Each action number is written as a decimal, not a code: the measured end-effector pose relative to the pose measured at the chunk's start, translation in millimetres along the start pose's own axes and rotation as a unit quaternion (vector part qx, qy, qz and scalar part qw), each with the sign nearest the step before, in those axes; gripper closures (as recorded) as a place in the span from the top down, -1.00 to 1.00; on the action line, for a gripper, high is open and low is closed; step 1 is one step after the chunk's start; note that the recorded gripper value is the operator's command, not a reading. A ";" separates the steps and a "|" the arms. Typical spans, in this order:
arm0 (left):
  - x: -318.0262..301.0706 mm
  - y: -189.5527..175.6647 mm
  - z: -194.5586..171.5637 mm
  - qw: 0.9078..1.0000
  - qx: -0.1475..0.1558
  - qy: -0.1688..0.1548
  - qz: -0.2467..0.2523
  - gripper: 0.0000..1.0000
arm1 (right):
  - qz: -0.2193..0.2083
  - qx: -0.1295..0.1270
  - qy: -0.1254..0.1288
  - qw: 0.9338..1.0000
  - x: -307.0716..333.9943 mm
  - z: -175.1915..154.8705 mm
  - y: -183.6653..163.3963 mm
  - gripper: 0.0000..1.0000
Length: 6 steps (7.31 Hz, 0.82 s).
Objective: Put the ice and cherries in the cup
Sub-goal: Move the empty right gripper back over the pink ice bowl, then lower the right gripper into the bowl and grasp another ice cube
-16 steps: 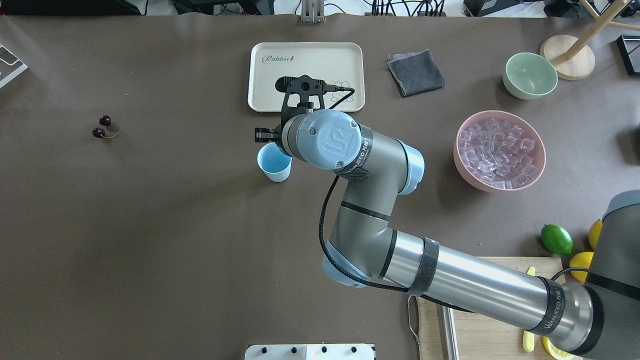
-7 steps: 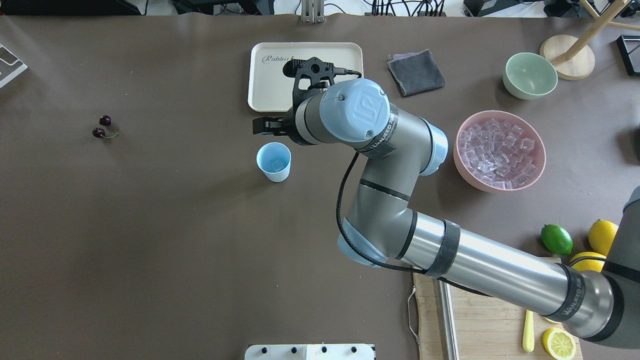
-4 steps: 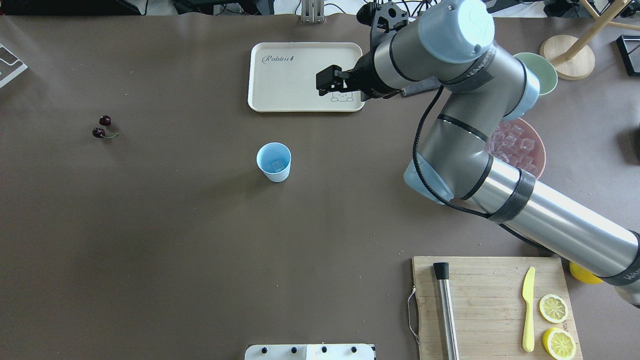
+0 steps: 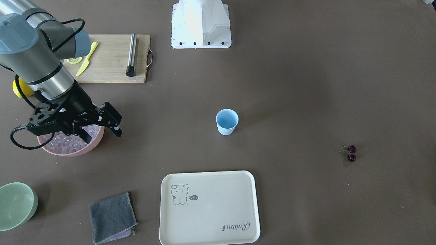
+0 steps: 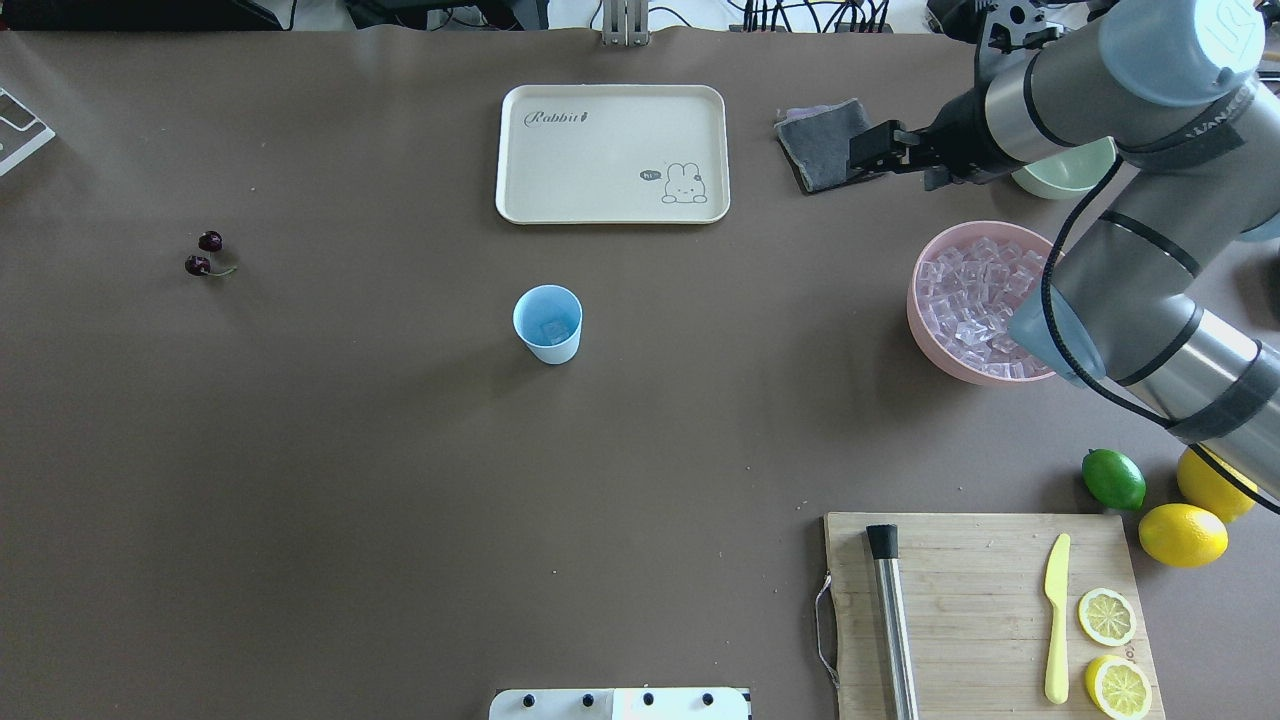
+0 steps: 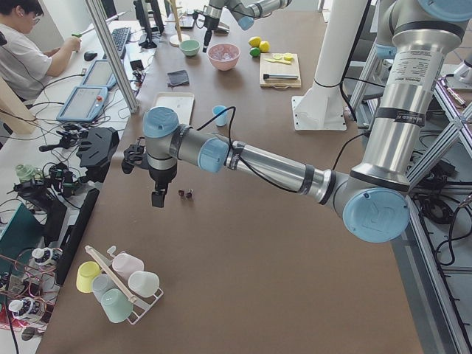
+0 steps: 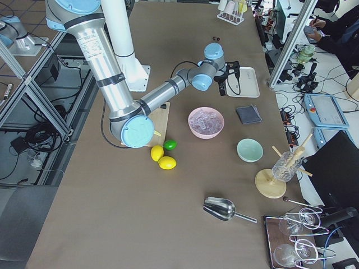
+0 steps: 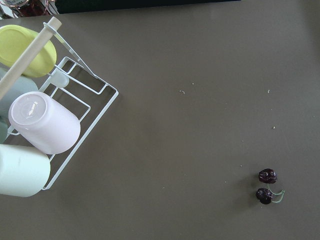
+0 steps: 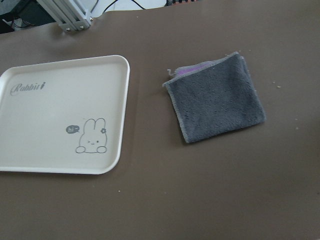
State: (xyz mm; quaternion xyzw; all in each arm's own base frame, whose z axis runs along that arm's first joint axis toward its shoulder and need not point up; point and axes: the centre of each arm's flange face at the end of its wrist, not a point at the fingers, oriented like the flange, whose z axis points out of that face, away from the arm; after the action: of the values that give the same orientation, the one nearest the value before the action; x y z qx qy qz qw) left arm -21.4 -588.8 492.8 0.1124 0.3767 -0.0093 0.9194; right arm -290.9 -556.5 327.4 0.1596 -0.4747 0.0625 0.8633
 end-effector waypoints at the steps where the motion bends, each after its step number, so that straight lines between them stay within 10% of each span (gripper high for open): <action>1: 0.0 0.1 0.2 1.000 0.000 0.000 0.001 0.96 | 0.002 -0.001 0.022 1.000 39.4 -4.5 7.7 1.00; 5: 1.5 0.7 -1.2 1.000 0.002 0.001 0.003 0.96 | 0.012 -0.001 0.151 0.988 95.7 0.6 67.9 0.96; 6: 1.6 0.8 -1.4 1.000 0.002 0.001 0.003 0.96 | 0.003 -0.004 0.173 0.985 92.6 12.0 79.4 0.68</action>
State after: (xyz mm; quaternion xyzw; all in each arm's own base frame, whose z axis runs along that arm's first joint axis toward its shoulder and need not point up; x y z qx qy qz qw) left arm -21.1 -587.7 490.9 0.1154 0.3770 -0.0073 0.9190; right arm -270.9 -489.8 428.3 0.1417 -0.3188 0.0896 0.9329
